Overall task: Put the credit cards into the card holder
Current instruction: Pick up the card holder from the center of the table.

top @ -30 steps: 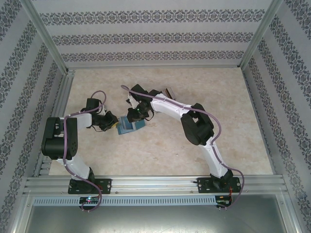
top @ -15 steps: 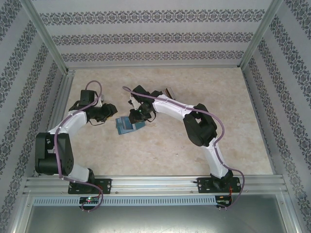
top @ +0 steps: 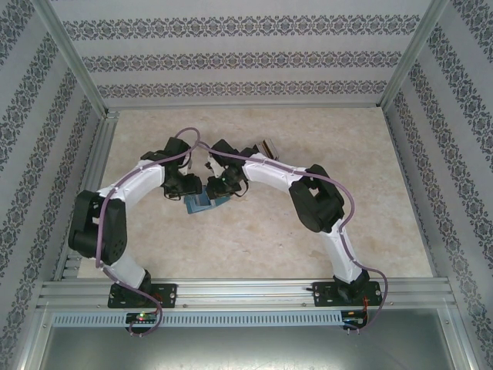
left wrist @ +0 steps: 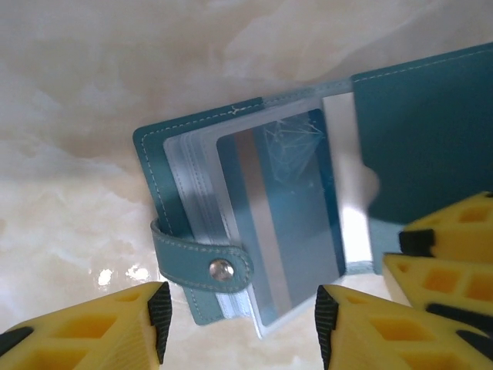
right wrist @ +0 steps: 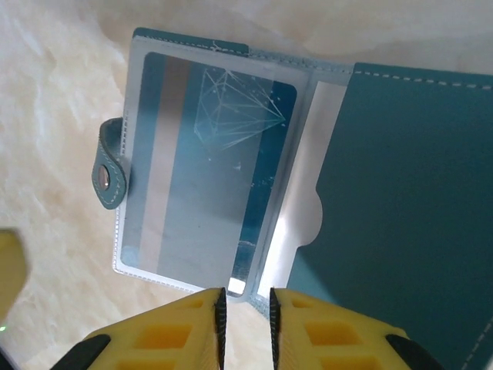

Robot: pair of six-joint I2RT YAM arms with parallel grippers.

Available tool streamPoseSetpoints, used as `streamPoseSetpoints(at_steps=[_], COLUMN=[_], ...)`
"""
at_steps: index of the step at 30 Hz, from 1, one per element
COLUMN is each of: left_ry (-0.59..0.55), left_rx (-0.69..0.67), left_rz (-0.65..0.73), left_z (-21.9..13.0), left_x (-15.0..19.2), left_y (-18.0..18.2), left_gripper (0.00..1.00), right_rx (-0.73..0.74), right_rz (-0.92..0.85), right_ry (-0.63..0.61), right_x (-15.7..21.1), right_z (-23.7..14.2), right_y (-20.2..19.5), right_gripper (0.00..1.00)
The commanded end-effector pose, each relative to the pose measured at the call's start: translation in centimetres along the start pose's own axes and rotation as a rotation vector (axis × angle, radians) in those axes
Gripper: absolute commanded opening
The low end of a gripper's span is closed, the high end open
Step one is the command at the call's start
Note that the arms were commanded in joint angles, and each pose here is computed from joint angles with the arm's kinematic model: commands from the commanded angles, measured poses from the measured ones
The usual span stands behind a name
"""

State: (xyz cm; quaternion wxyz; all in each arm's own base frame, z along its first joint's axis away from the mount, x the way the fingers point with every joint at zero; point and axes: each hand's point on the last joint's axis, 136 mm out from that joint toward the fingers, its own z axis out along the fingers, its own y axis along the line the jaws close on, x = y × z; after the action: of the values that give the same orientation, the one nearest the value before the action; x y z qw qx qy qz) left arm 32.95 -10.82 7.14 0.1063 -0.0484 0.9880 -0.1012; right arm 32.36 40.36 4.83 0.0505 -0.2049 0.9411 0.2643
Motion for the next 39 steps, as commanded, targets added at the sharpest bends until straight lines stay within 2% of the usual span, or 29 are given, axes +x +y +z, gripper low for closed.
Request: streamPoseSetpoints(at_steps=[1,7,12,23,32,39], left_ry=[0.04,0.068,0.085,0.083,0.1,0.127], left_rx=[-0.058,-0.078,-0.095,-0.102,-0.09,-0.13], left_rz=[0.041,0.055,0.058,0.065,0.094,0.115], left_z=[0.4,1.8,2.7,3.2,3.8,4.5], left_x=[0.4,0.4,0.5,0.3,0.7,1.1], left_y=[0.4,0.3,0.5,0.5,-0.2,0.4], left_gripper=[0.57,0.57,0.49,0.43,0.51,0.48], right_rx=[-0.01,-0.009,-0.013,-0.021,-0.029,-0.031], right_rz=[0.008,0.014,0.017,0.018,0.022,0.023], right_ry=[-0.048,-0.051,-0.057,-0.065,-0.072,-0.075], right_x=[-0.7,-0.6,-0.8,-1.1,-1.3,-1.4], right_z=[-1.5,-1.6,-1.9,-2.2,-2.5,-2.7], right_y=[0.2,-0.2,-0.3,-0.4,-0.4,-0.4], right_gripper=[0.26,0.26,0.26,0.26,0.26,0.26])
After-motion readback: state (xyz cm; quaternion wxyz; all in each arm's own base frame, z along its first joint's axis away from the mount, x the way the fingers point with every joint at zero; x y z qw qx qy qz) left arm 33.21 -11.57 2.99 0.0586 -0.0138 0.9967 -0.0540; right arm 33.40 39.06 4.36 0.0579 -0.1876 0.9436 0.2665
